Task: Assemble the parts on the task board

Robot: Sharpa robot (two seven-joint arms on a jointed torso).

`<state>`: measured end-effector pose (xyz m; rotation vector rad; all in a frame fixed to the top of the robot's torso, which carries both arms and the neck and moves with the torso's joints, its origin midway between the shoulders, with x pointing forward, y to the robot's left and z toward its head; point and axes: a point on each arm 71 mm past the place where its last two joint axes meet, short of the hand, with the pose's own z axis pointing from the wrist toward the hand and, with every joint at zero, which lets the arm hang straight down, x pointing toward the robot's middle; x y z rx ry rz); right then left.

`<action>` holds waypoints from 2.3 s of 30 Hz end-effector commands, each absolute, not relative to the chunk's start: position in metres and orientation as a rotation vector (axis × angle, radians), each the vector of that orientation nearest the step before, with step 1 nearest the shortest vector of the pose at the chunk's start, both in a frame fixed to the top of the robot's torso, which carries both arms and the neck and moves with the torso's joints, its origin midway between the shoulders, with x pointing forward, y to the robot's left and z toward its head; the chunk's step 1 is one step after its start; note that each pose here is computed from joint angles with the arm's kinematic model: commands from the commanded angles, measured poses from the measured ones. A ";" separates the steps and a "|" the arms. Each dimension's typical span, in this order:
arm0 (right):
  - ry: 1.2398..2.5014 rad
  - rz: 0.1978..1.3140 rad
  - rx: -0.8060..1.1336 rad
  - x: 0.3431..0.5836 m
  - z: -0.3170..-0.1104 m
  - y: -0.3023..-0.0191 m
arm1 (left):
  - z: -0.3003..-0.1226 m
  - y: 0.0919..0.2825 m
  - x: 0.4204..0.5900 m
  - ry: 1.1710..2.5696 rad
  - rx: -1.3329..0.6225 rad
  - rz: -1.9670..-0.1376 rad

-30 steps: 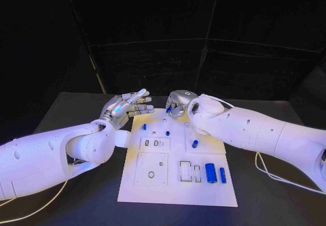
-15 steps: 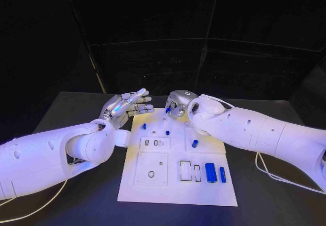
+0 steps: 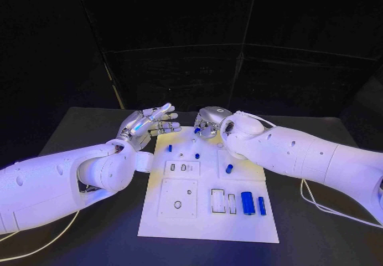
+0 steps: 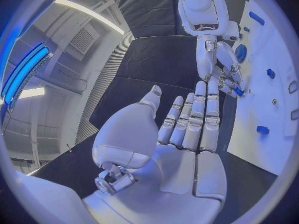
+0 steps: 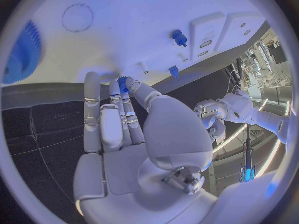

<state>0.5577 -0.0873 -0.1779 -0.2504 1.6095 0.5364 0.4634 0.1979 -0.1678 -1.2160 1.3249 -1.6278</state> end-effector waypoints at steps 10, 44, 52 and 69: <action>1.577 0.541 -0.194 0.561 -0.176 -0.091 | -0.166 0.197 0.464 1.327 -1.208 -1.641; 1.777 0.489 0.112 0.536 -0.165 -0.218 | -0.168 0.204 0.470 1.323 -1.210 -1.630; 1.790 0.451 0.073 0.542 -0.168 -0.214 | -0.168 0.203 0.470 1.323 -1.210 -1.628; 1.802 0.421 0.001 0.545 -0.171 -0.204 | -0.169 0.203 0.471 1.329 -1.213 -1.625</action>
